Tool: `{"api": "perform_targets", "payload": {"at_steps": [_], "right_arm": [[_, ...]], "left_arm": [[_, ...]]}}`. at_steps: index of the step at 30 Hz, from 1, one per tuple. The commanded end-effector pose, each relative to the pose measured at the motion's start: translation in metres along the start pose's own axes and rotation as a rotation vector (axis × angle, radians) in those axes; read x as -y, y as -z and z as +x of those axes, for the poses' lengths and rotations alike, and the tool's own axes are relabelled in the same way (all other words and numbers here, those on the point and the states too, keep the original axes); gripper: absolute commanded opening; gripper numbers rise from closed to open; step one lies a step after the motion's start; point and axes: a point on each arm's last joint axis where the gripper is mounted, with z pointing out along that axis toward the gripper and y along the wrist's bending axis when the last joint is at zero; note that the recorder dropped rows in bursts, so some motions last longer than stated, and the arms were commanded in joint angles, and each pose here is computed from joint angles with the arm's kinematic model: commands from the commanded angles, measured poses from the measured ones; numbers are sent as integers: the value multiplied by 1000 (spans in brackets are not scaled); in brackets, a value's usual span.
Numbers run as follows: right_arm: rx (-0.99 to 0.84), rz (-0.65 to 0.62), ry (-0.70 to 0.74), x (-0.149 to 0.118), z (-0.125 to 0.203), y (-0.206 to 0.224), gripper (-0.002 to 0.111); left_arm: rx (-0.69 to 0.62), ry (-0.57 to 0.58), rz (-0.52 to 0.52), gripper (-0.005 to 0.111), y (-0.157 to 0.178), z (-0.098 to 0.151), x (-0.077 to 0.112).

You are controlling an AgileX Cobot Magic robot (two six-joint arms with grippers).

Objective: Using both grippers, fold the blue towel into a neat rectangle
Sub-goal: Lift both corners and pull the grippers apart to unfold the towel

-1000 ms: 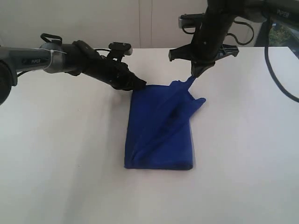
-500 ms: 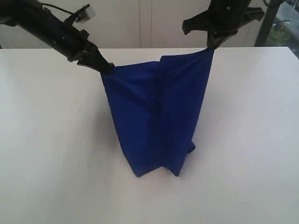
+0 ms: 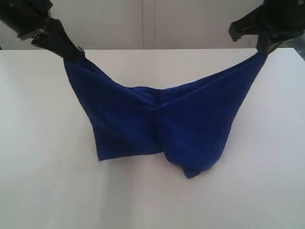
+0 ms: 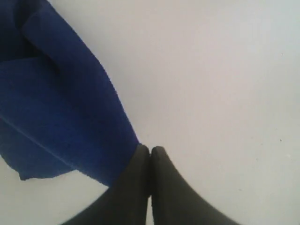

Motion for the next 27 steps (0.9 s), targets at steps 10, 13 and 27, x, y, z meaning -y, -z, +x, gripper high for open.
{"api": "perform_targets", "payload": {"at_steps": [10,13,27], "right_arm": [[278,51,-23,14,116,111,0],[380,57,-38,17,139,138,0],[386,81,-54,18,165,135,0]], "left_arm": [[45,8,-264,0,105,89,117],[104,1,-310,0,120,110,142],[153,171,-445,0,123,145,151]]}}
